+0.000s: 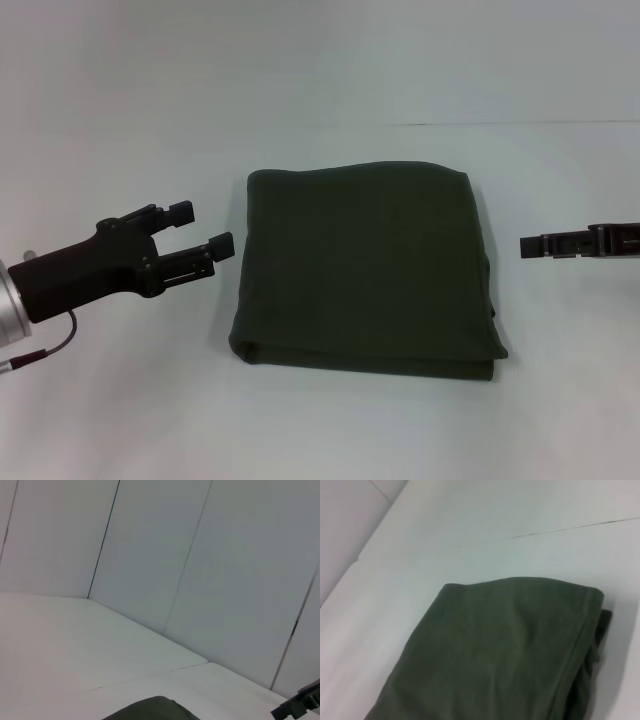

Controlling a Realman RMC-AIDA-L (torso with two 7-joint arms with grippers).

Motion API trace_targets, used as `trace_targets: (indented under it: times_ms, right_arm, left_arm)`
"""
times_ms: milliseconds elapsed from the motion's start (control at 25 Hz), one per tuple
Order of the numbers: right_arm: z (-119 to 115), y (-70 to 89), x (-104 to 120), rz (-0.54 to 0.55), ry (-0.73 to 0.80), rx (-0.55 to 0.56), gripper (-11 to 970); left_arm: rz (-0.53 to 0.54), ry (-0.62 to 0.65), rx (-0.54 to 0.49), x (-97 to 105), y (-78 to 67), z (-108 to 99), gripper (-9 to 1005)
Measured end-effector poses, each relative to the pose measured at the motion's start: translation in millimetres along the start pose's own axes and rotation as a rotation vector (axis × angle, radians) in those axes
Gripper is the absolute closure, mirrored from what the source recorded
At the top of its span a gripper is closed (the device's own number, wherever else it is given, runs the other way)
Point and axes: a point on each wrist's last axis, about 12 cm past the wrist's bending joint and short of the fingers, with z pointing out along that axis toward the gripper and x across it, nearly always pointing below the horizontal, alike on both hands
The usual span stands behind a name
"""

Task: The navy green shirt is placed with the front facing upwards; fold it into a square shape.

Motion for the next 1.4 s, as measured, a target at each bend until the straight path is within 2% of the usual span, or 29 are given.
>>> trace_targets:
  times_ms: [160,440,800,1400]
  right_arm:
    - [9.5,-4.8,-0.1,0.044,-0.017,0.044,255]
    - [44.2,-10.4,-4.0,0.119,-0.023,0.110,54]
    - [80.2,-0.2,-9.7,0.129,-0.036,0.143,63]
    - [101.1,9.3,-11.7,0.140,-0.044,0.152,70]
  left_arm:
    - [-0.001,0.001,-0.014,0.5,1.2,0.6,118]
    - [0.003,-0.001,-0.024,-0.4,2.6,2.0,118]
    - [0.010,-0.001,-0.038,-2.0,5.0,3.0,118]
    - [0.011,-0.005,-0.047,-2.0,6.0,1.6,118]
